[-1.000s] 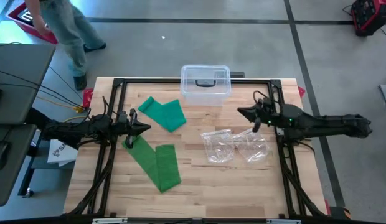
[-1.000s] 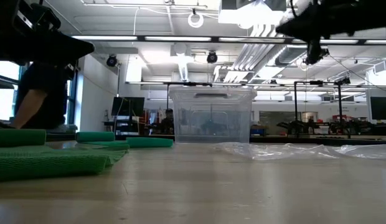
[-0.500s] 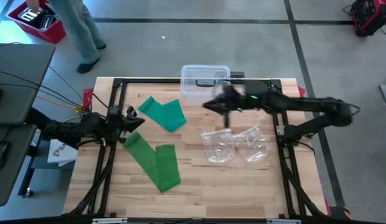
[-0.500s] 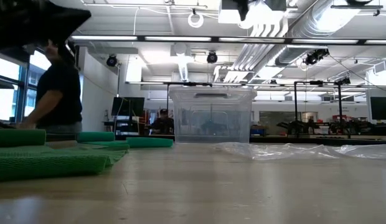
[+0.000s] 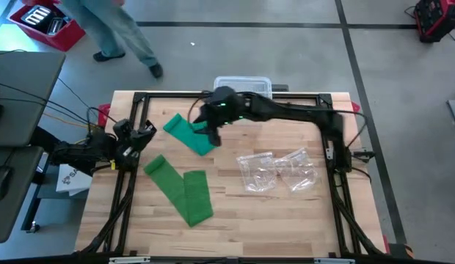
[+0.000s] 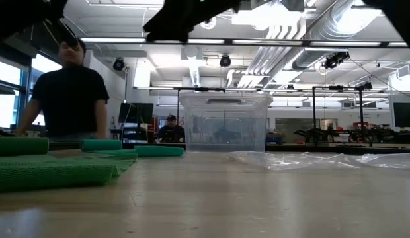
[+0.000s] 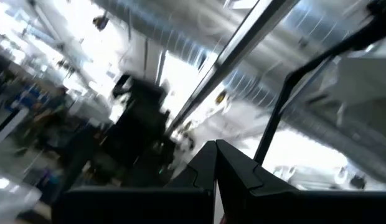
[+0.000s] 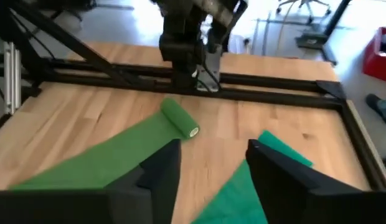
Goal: Roll bandage
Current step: Roll the blue bandage
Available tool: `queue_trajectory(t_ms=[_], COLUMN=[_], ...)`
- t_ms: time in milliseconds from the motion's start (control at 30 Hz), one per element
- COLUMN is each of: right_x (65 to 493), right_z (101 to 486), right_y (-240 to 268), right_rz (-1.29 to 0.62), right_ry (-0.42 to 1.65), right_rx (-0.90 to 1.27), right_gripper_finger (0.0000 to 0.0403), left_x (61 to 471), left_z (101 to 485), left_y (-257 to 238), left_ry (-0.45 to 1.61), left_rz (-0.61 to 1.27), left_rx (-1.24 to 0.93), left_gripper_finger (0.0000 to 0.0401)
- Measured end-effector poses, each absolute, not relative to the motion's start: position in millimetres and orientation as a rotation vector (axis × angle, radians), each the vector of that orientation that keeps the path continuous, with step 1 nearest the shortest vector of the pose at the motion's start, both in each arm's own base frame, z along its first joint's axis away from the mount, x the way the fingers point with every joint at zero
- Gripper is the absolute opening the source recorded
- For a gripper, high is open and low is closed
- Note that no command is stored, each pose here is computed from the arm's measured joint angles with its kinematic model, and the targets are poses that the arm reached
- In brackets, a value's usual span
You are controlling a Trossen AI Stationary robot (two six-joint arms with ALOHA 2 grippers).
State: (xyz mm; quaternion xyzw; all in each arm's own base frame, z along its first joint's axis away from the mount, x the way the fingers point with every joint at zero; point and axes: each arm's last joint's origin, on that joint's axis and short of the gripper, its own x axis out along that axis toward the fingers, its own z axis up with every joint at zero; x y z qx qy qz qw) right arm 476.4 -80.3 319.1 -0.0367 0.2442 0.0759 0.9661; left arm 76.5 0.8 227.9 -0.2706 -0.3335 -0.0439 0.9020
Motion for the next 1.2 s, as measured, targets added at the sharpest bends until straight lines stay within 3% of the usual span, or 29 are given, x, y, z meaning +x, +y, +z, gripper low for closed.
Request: queue_trajectory(t_ms=[333,467,900,1033,1200], right_x=[551,561,569,567,563], right_z=[249,217,112,101,100], right_y=[-100,-112,-134,-129,-114], right_rz=[0.227,0.189,-0.037,-0.057,-0.055], right_ry=[0.487,0.454,0.660,0.724,0.822], right_rx=[-0.079,-0.045,0.001,0.006,0.027], right_gripper_finger=[0.0241,0.0255,0.0257,0.0242,0.0172], left_x=[69,69,74,74,74], left_z=[242,241,235,236,236], left_y=[2,2,4,4,4], left_ry=[-0.788,-0.779,-0.721,-0.722,-0.722], left_rz=[-0.087,-0.079,-0.007,-0.007,-0.007], left_rx=[-0.573,-0.575,-0.589,-0.590,-0.590], left_gripper_finger=[0.0006,0.0006,0.0006,0.0006,0.0006])
